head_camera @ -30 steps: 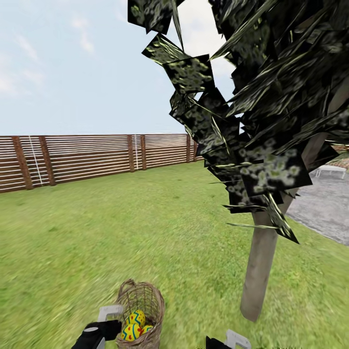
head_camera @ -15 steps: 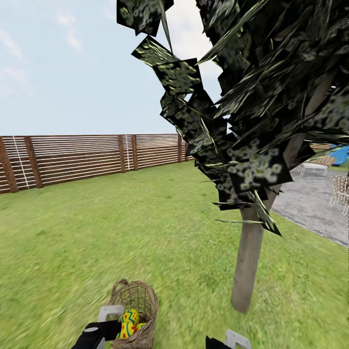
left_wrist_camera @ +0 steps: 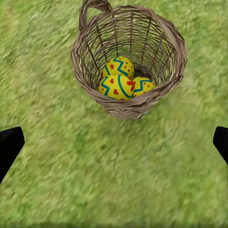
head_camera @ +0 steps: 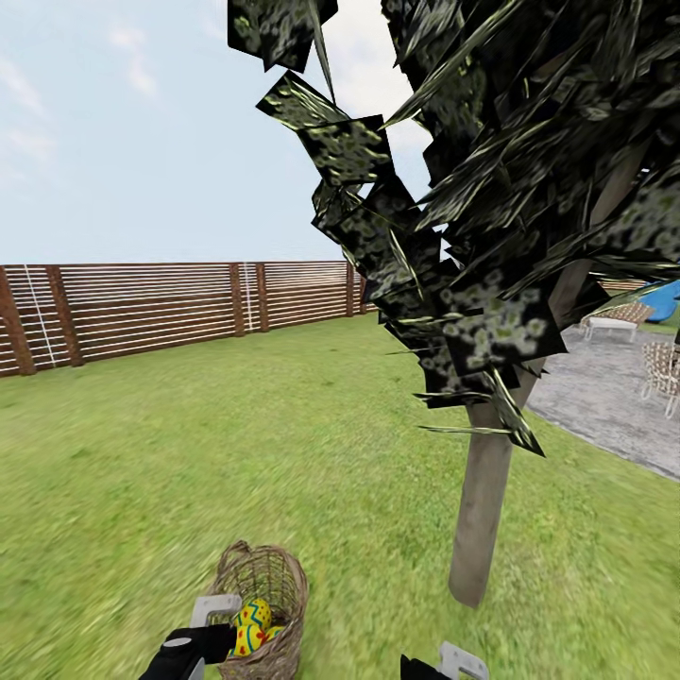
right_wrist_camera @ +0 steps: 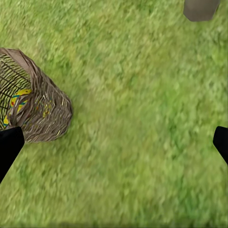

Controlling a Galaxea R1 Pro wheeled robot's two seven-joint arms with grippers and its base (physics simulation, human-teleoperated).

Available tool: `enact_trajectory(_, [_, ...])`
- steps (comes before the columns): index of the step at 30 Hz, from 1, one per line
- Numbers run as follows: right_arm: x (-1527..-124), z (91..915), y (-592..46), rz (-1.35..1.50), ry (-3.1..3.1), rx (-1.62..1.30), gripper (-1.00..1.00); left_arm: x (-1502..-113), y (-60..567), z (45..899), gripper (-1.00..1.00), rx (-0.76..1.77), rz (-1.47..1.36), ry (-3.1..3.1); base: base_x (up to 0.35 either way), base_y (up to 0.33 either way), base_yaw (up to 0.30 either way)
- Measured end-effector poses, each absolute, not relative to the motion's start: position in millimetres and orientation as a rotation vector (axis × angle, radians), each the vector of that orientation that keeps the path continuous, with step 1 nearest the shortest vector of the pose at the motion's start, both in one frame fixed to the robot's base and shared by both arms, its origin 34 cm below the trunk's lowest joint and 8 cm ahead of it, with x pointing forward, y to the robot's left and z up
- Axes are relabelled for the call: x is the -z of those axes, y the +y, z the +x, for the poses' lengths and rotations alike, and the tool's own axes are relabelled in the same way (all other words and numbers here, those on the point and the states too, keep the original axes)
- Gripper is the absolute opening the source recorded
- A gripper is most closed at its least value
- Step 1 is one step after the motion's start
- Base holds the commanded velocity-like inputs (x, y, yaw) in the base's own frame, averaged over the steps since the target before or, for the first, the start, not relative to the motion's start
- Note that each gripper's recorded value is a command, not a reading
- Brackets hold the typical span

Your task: Take the three Easter eggs out of the wicker basket on the lawn in the garden, then place them on the lawn next to a single tree (choose any tree) so that all three eggs are next to the same tree and none are left in the basket.

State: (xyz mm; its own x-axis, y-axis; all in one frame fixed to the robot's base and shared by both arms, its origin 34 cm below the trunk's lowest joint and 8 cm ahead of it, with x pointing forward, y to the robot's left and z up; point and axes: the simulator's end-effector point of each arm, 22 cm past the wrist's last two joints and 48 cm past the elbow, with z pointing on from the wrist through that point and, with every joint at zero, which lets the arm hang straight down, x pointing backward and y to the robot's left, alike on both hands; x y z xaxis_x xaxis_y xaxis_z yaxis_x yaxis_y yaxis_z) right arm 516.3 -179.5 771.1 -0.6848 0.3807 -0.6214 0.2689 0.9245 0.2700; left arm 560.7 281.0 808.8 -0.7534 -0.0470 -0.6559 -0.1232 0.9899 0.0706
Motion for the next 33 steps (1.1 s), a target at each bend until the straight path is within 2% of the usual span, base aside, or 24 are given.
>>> enact_trajectory(14, [-770.6,515.8,-179.7,0.459,2.364,-0.203,1.0,-808.8,280.9,560.7,1.0,-0.143,-0.116,2.423,0.0,0.0,-0.21])
enact_trajectory(33, [-770.7,515.8,-178.3,0.457,2.365,-0.204,1.0,-808.8,280.8,560.7,1.0,-0.143,-0.114,2.423,0.0,0.0,-0.019])
